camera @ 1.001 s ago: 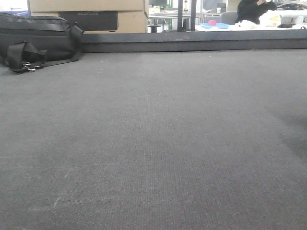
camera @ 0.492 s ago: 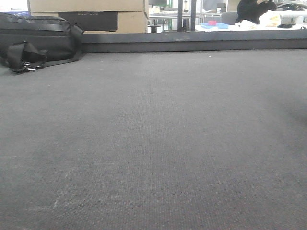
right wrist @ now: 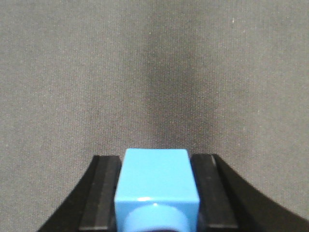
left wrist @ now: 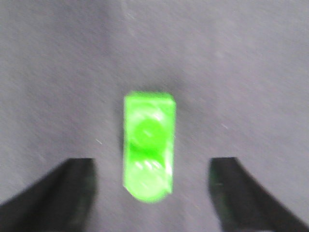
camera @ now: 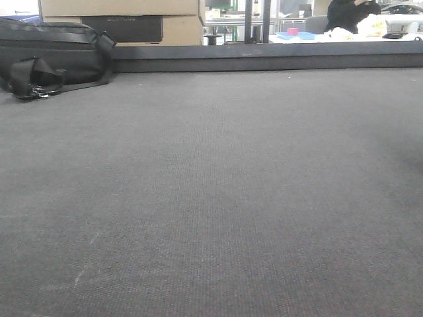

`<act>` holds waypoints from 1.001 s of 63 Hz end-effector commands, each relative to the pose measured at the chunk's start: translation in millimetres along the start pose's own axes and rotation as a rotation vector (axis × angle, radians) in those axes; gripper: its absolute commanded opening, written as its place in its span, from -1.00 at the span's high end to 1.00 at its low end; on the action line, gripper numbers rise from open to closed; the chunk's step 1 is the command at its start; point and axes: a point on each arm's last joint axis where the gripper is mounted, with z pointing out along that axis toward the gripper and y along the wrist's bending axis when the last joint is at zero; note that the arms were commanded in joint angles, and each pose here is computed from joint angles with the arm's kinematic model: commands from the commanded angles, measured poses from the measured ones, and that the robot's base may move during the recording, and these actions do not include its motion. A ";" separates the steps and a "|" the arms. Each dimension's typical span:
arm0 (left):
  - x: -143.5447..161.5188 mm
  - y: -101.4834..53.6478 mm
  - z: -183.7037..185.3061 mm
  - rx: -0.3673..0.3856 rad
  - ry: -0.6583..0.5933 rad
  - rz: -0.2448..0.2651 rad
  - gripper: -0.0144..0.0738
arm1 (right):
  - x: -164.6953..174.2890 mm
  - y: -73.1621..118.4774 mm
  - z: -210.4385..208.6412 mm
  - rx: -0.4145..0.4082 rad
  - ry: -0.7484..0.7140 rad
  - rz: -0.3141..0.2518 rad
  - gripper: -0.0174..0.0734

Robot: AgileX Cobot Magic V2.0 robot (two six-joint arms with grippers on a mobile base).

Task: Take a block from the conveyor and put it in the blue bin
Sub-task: 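Close the left gripper on the green block, right on the blue block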

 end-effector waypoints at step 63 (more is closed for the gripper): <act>-6.0 -4.1 66.1 0.032 0.115 0.033 0.44 | -6.6 0.0 -3.5 0.003 -0.079 -0.001 0.96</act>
